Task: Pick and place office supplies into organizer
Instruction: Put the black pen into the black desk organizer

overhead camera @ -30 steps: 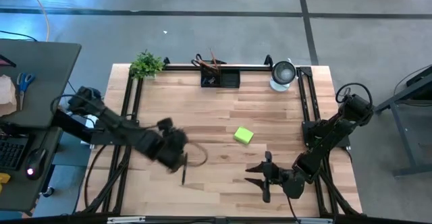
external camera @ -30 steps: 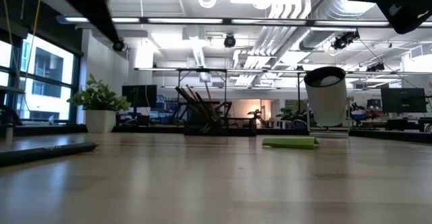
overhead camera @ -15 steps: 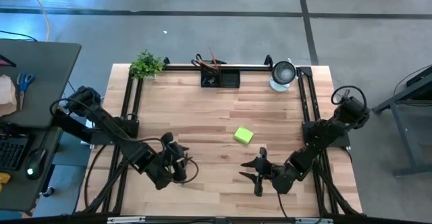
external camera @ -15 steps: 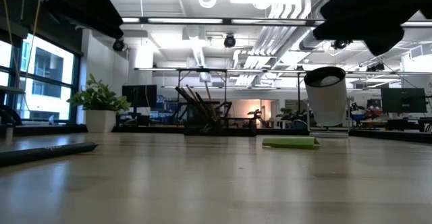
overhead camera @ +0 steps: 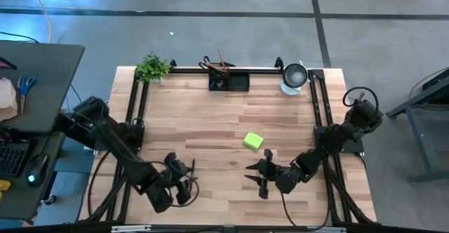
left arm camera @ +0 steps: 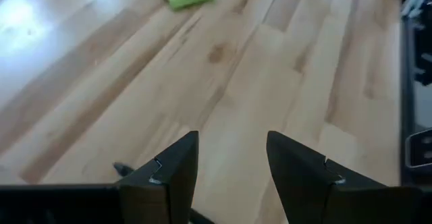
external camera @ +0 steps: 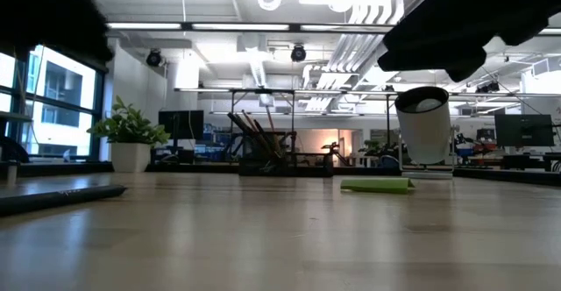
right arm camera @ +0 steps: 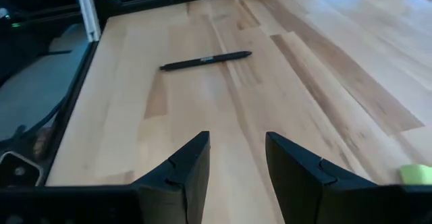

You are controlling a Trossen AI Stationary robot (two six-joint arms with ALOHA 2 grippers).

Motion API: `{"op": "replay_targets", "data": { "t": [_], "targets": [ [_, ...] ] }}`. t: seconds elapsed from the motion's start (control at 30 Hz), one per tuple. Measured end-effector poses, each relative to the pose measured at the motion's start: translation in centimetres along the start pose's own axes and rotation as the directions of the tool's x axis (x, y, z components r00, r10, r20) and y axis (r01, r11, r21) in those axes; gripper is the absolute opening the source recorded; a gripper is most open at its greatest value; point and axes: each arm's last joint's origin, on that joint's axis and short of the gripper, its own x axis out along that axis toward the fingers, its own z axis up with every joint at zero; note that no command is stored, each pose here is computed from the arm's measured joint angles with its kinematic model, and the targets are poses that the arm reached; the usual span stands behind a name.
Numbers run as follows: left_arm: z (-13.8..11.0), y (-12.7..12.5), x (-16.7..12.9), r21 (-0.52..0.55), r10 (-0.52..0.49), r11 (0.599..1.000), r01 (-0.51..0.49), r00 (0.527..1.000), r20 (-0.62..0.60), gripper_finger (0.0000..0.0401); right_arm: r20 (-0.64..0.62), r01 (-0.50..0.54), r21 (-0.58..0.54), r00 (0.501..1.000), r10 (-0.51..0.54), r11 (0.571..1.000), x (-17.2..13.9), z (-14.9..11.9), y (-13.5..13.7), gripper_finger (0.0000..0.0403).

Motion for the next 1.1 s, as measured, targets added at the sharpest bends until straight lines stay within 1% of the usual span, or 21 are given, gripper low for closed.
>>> {"op": "replay_targets", "data": {
  "t": [0.03, 0.13, 0.2, 0.33, 0.43, 0.57, 0.83, 1.0, 1.1],
  "targets": [
    [-0.5, -0.1, 0.2, 0.002, 0.01, 1.0, -0.01, 1.0, -0.012, 0.0166, -0.004, -0.005, 0.004, 1.0, 0.005, 1.0, 0.1, 0.0, 0.0, 0.0138],
    [-2.2, 0.3, 1.1, 0.004, 0.066, 0.998, -0.066, 0.992, -0.106, 0.0166, -0.005, -0.01, 0.01, 1.0, 0.01, 1.0, 0.1, 0.1, -0.1, 0.0138],
    [-3.2, 0.7, 1.7, 0.012, 0.128, 0.992, -0.128, 0.979, -0.161, 0.0166, -0.002, -0.013, 0.013, 1.0, 0.013, 1.0, 0.1, 0.1, -0.1, 0.0138],
    [-4.4, 1.3, 2.9, -0.001, 0.216, 0.976, -0.219, 0.96, -0.178, 0.0166, 0.002, -0.018, 0.006, 1.0, 0.018, 1.0, 0.1, 0.2, 0.0, 0.0138],
    [-4.6, 1.2, 3.3, -0.016, 0.216, 0.975, -0.222, 0.961, -0.176, 0.0166, 0.004, -0.019, -0.025, 1.0, 0.019, 1.0, 0.1, 0.2, 0.0, 0.0138],
    [-4.2, 1.6, 3.9, -0.026, 0.237, 0.969, -0.247, 0.951, -0.197, 0.0166, 0.005, -0.014, -0.058, 1.0, 0.014, 0.998, 0.2, 0.3, -0.1, 0.0138],
    [-3.3, 2.2, 5.0, -0.053, 0.274, 0.956, -0.29, 0.94, -0.203, 0.0166, 0.003, -0.009, -0.068, 1.0, 0.009, 0.998, 0.6, 0.5, -0.5, 0.0138],
    [-4.2, 2.4, 6.2, -0.034, 0.301, 0.947, -0.318, 0.921, -0.247, 0.0166, 0.0, -0.02, -0.068, 1.0, 0.02, 0.998, 0.6, 0.5, -0.5, 0.0138],
    [-4.8, 2.4, 6.9, -0.022, 0.32, 0.942, -0.336, 0.915, -0.246, 0.0166, 0.0, -0.019, -0.075, 1.0, 0.019, 0.997, 0.6, 0.6, -0.5, 0.0138]
  ]
}}
